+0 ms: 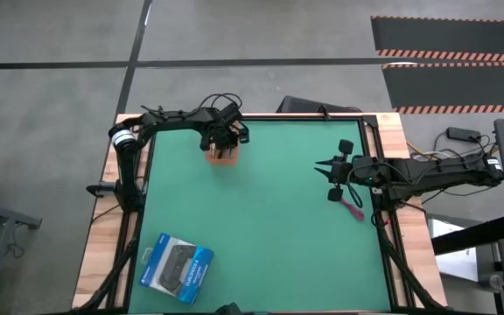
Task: Pick and place USB-C Cables
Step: Put the black and white charger cable into the orange bin
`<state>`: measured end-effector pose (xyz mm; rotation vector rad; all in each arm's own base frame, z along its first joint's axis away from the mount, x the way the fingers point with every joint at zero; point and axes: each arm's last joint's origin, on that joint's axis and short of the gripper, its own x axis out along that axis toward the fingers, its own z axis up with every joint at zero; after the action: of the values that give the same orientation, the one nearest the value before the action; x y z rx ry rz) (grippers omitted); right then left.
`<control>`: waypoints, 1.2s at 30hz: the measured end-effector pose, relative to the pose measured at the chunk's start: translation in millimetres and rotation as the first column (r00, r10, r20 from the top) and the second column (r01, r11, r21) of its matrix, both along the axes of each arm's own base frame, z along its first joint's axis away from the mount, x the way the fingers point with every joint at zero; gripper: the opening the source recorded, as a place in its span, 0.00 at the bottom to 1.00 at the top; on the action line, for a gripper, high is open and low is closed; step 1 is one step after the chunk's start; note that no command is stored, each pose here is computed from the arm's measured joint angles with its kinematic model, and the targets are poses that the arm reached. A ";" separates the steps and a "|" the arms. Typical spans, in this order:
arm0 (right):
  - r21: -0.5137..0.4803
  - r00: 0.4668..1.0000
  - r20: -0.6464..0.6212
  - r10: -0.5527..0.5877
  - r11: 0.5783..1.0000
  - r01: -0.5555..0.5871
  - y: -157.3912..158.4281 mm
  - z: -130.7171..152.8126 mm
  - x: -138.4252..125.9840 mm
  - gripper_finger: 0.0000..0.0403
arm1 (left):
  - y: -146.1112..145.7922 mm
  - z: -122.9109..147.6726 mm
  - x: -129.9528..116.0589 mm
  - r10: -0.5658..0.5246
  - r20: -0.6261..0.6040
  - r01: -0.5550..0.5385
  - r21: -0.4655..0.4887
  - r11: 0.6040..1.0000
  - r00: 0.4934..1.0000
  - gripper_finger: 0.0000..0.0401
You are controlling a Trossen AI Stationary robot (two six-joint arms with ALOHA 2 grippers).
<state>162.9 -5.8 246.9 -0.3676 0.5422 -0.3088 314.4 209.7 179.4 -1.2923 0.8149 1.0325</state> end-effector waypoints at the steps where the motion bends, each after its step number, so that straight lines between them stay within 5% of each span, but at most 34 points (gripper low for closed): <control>1: 0.000 1.000 0.000 0.000 1.000 0.000 0.0 0.0 0.0 0.16 | -0.1 0.9 0.0 -0.001 0.003 0.001 0.000 1.000 1.000 0.10; 29: 0.008 1.000 -0.018 -0.005 1.000 0.005 -0.1 -1.9 -1.0 0.16 | -0.1 9.5 0.8 -0.029 0.037 0.028 0.028 0.999 0.999 0.10; 36: 0.011 1.000 -0.017 -0.007 1.000 0.007 -0.1 -1.9 -1.1 0.16 | 2.5 8.3 -4.1 0.036 0.018 -0.036 -0.003 0.999 0.999 0.10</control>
<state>161.8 -5.9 245.1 -0.3583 0.5619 -0.3093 310.3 212.2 187.7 -1.3213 0.7823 1.0475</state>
